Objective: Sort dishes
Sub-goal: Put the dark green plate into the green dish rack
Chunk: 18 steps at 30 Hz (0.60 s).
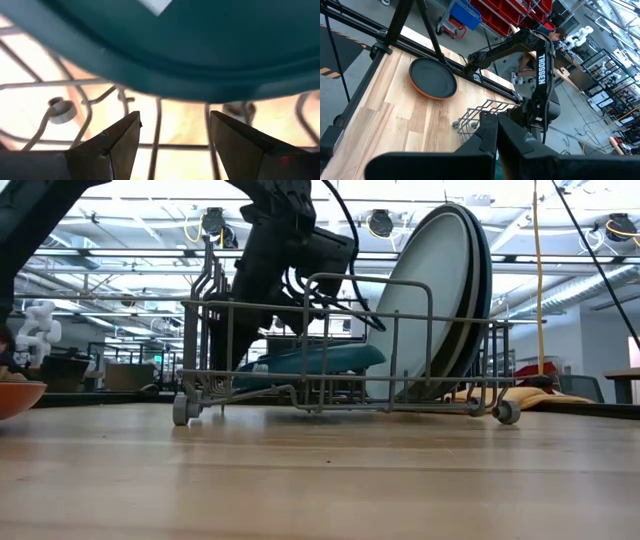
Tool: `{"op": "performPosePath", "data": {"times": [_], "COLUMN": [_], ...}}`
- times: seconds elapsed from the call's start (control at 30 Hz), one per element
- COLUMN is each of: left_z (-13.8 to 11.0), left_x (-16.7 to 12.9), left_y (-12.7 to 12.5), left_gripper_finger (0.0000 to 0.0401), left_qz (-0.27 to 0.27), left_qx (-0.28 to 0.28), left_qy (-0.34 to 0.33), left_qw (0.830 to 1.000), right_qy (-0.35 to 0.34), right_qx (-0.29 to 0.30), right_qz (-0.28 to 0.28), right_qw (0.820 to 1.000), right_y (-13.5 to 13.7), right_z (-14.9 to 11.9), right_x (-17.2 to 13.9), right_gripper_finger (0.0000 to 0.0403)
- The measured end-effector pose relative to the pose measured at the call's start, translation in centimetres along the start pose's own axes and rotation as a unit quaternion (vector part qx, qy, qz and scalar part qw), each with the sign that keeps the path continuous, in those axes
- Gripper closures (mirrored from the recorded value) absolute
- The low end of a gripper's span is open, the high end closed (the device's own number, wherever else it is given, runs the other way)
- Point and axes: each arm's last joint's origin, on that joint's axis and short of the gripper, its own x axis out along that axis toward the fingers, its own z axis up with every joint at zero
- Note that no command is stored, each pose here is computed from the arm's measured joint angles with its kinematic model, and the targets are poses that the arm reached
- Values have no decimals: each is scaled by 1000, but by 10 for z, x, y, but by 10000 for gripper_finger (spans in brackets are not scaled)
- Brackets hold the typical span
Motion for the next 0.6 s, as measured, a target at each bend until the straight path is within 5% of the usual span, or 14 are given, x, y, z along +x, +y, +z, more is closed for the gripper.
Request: {"op": "performPosePath", "data": {"times": [0.6], "left_z": [8], "left_x": [5], "left_y": [-2], "left_gripper_finger": [161], "left_qz": [2], "left_qx": [-4], "left_qy": [-51], "left_qw": [999], "right_qy": [0], "right_qx": [1], "right_qz": [0], "right_qw": [1000], "right_y": [0], "right_z": [0], "right_x": [0], "right_gripper_finger": [403]}}
